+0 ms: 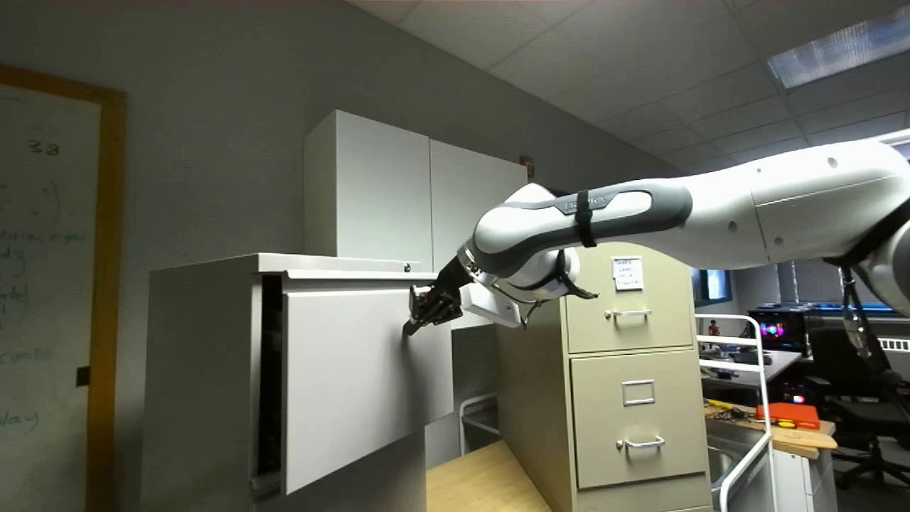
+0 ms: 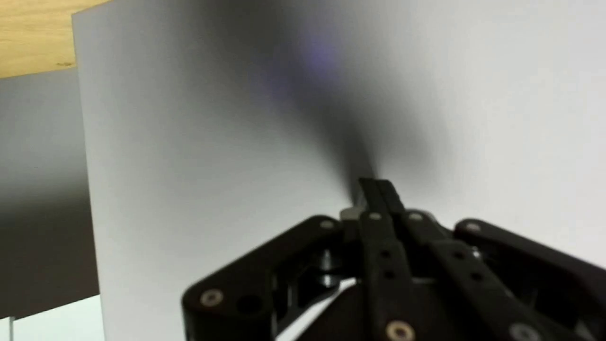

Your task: Close the top drawer of the left cabinet

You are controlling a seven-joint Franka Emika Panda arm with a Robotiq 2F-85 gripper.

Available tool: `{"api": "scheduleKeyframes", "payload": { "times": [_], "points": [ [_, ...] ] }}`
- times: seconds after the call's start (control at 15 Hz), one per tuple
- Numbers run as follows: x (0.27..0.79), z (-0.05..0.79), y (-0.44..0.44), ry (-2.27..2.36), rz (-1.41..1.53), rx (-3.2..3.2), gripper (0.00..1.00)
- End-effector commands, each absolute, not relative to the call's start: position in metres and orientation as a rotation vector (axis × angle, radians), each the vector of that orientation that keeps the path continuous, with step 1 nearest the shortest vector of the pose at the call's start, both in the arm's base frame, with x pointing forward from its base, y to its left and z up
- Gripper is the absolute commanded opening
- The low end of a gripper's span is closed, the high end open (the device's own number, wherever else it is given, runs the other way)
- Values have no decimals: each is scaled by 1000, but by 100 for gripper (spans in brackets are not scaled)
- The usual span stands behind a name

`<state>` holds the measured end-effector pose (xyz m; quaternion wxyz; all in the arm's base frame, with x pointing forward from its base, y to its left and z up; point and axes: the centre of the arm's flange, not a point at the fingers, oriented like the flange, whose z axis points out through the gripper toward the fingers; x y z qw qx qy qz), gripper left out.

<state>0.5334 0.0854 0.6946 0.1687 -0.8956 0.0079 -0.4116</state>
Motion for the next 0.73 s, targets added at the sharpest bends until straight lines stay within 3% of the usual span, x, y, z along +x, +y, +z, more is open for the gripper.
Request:
{"api": "scheduleKeyframes", "payload": {
  "times": [0.0, 0.67],
  "points": [
    [585, 719, 113, 98, -1176, -2467, 0],
    [643, 722, 128, 199, -1107, -2464, 0]
  ]
}}
